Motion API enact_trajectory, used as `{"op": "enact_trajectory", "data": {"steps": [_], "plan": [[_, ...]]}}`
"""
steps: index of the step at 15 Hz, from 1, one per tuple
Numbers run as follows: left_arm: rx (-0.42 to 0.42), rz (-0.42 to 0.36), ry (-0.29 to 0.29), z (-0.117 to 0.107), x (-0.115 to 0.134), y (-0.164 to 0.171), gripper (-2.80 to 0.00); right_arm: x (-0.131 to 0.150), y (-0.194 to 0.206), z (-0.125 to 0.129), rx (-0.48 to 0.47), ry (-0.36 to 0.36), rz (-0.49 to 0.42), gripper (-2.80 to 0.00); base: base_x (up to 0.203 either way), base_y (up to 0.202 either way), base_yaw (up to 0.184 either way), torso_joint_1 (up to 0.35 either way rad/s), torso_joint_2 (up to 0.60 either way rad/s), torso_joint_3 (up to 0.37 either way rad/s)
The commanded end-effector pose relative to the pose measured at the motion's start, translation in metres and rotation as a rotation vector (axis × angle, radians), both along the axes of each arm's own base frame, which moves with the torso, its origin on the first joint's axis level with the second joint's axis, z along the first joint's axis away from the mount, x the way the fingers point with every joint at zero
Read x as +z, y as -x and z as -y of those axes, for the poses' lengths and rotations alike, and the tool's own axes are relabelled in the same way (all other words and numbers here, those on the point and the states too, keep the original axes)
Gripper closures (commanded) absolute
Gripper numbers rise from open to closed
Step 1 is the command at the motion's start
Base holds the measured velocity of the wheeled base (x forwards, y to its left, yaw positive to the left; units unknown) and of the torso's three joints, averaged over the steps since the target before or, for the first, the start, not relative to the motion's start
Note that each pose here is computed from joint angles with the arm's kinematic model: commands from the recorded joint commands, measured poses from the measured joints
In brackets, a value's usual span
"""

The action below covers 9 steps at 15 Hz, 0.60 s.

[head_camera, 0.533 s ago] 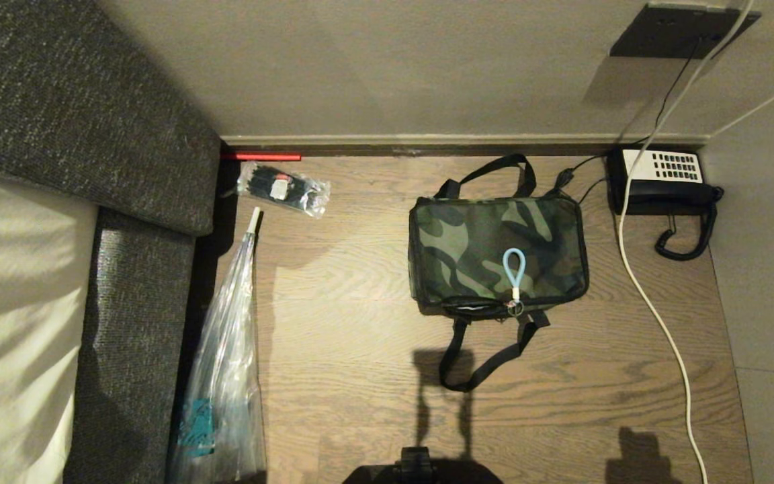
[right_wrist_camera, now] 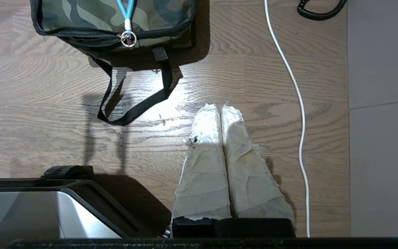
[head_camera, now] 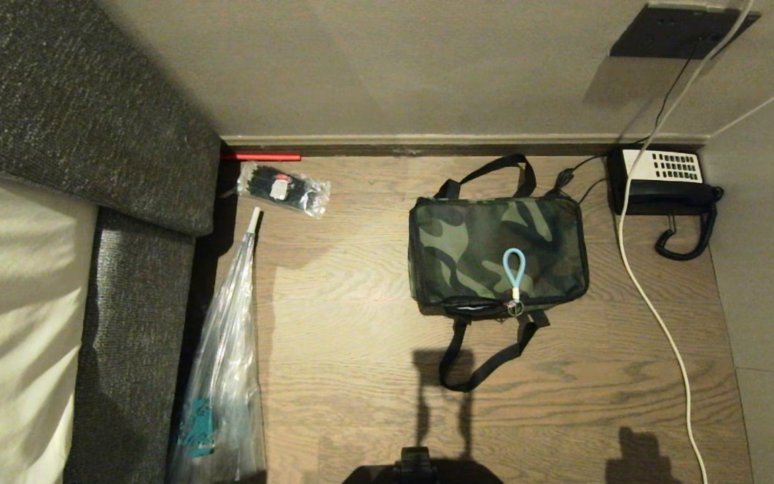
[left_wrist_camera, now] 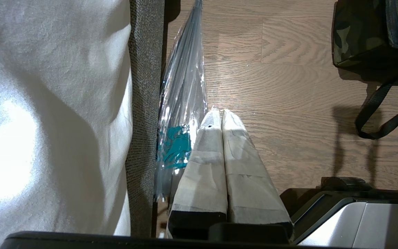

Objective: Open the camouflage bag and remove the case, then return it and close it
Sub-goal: Open the top of the storage box

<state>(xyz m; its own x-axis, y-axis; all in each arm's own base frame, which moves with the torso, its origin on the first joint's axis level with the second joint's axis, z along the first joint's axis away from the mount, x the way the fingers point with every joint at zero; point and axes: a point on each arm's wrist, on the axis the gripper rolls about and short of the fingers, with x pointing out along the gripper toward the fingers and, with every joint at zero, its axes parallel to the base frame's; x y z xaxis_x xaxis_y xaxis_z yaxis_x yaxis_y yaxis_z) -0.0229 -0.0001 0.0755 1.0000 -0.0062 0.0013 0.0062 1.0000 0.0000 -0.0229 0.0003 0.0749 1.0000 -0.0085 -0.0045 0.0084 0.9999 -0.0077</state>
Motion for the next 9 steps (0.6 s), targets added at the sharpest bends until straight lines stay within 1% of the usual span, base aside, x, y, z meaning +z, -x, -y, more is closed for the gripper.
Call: {"op": "enact_trajectory", "data": {"steps": [1, 9], "plan": [[0.000, -0.003, 0.000, 0.0000, -0.0004, -0.0002, 0.00, -0.0004, -0.0002, 0.0000, 0.001, 0.001, -0.003, 0.00, 0.000, 0.000, 0.000, 0.000, 0.00, 0.000], [0.000, -0.003, 0.000, 0.0000, -0.0004, -0.0002, 0.00, -0.0002, 0.0000, 0.0000, 0.001, 0.004, -0.006, 0.00, 0.000, 0.000, 0.000, 0.000, 0.00, 0.000]]}}
